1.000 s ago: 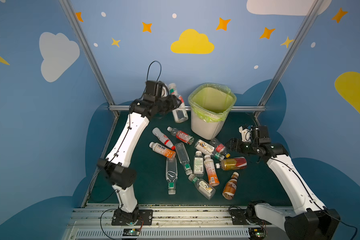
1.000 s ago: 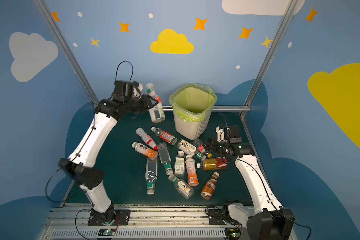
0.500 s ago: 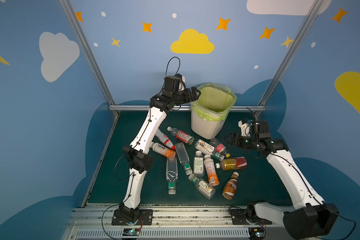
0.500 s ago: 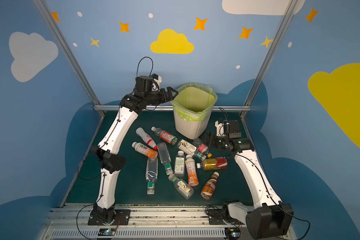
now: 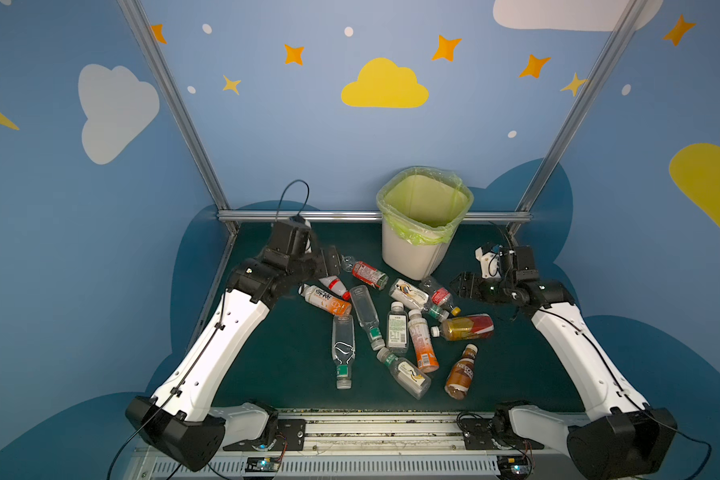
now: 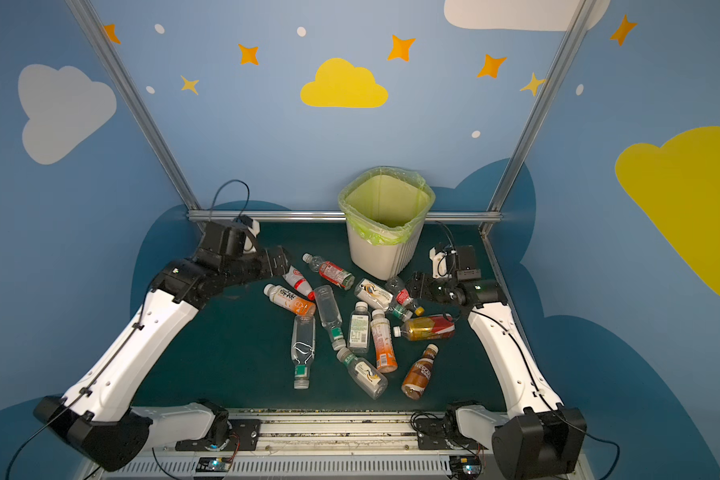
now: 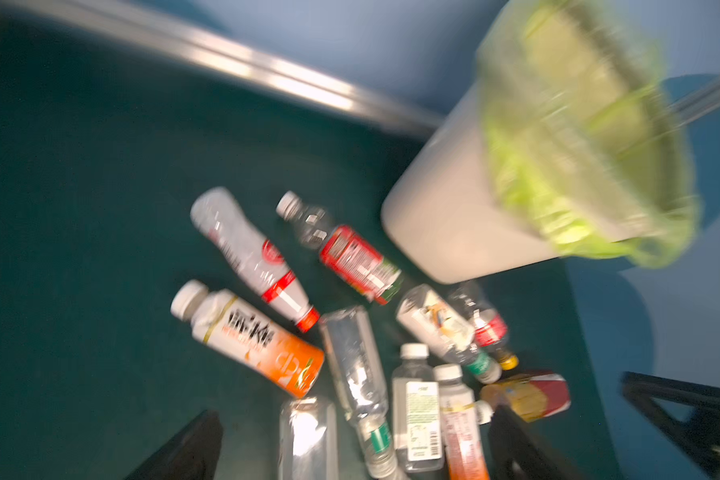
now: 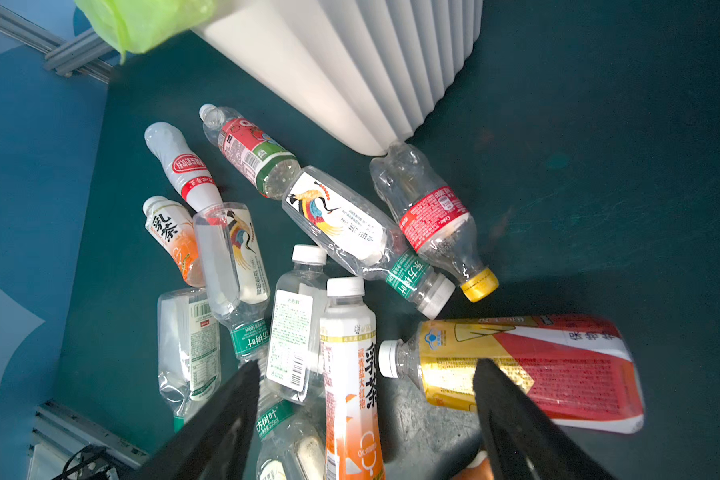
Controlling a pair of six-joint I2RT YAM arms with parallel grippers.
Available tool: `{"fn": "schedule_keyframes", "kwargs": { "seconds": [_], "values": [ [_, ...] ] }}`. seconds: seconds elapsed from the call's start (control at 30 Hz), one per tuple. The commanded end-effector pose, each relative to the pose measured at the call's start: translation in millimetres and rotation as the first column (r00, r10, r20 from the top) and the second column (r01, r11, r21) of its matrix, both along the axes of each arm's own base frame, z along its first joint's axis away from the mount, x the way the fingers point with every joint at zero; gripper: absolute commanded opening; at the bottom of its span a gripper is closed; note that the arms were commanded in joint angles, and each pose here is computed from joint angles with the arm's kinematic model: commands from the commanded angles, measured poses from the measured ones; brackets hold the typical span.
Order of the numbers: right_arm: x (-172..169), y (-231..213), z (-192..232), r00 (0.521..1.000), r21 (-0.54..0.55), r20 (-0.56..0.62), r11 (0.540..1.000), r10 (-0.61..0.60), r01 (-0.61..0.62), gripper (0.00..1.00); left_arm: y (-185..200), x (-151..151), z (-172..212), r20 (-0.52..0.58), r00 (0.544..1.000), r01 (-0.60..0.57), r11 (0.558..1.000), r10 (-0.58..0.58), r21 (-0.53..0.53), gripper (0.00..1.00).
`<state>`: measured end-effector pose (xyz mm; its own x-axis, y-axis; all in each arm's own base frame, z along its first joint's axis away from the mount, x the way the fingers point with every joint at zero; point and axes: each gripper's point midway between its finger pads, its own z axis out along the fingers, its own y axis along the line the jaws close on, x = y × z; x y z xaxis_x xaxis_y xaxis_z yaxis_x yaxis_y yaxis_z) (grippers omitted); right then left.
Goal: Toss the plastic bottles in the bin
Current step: 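Grasp the small green-label water bottle with the right gripper while the left arm lowers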
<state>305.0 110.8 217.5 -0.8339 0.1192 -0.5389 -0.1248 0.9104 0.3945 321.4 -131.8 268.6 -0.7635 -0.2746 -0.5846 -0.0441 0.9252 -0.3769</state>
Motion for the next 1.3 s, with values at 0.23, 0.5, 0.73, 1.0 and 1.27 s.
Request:
{"fn": "schedule_keyframes", "kwargs": {
  "seconds": [0.23,0.5,0.73,1.0,1.27],
  "values": [
    [-65.8,37.4,-35.8,0.974,-0.011,-0.159,0.986,0.161,-0.164,0.78,39.2,-60.9,-93.5,-0.174,0.954,-0.259,0.964,0.244,-0.065,1.00],
    [-132.4,74.5,-52.6,0.900,-0.001,-0.234,0.926,0.366,-0.377,0.74,41.2,-79.6,-122.6,-0.262,0.923,-0.312,0.946,0.281,-0.083,1.00],
    [-173.2,85.5,-69.6,0.833,-0.057,-0.303,0.864,0.462,-0.500,0.76,44.6,-96.7,-129.5,-0.277,0.905,-0.373,0.915,0.322,-0.154,1.00],
    [-193.4,95.7,-92.2,0.793,-0.155,-0.338,0.801,0.507,-0.578,0.76,61.5,-122.7,-143.8,-0.282,0.878,-0.440,0.885,0.387,-0.155,1.00],
    [-188.5,105.4,-105.6,0.757,-0.240,-0.361,0.730,0.544,-0.639,0.77,69.1,-137.5,-146.8,-0.287,0.867,-0.457,0.881,0.408,-0.127,1.00]
  ]
}}
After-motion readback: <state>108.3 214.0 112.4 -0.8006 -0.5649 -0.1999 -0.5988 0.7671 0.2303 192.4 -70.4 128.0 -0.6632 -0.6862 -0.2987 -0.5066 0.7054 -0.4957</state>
